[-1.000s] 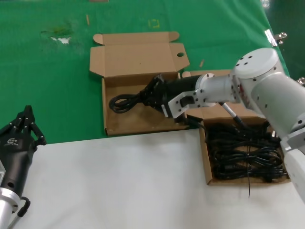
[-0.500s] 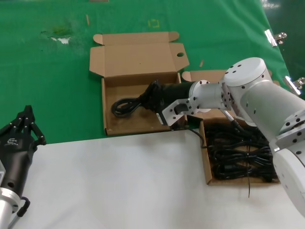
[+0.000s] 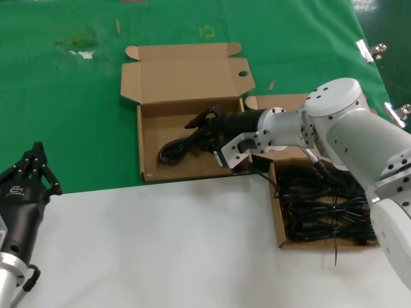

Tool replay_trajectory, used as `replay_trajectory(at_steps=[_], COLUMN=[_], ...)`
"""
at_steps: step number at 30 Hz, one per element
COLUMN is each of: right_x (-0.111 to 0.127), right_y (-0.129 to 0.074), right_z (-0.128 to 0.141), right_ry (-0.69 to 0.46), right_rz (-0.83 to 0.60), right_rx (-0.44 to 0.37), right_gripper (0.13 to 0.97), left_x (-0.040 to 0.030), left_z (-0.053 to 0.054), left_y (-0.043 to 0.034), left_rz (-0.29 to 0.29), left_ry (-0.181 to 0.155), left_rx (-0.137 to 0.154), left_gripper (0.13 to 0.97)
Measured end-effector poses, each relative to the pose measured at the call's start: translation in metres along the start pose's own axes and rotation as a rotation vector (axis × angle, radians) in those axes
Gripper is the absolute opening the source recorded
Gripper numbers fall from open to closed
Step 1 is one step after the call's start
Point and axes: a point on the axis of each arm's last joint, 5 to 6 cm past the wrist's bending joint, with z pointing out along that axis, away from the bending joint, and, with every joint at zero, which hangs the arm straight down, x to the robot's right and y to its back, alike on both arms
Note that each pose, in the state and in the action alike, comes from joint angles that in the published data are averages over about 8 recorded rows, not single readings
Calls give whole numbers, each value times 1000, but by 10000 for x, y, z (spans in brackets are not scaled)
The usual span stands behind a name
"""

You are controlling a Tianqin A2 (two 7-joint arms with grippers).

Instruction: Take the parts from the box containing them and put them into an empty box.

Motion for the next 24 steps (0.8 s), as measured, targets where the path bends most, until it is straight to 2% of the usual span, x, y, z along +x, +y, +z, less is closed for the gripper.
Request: replay_trajectory(at_steps=[7, 12, 16, 24], right_x=[4, 8, -2, -107], right_y=[84, 159, 200, 274], right_z=[-86, -211, -364, -809], right_ry=[33, 72, 102, 148], right_rz=[42, 85, 118, 178], right_rx=[32, 53, 59, 32], right_gripper=[331, 441, 508, 717], left_x=[0, 0, 0, 0], left_z=[0, 0, 0, 0], left_y=[0, 0, 0, 0], left_rz=[0, 0, 0, 0], left_ry=[0, 0, 0, 0], left_rx=[0, 0, 0, 0], left_gripper=[140, 140, 140, 140])
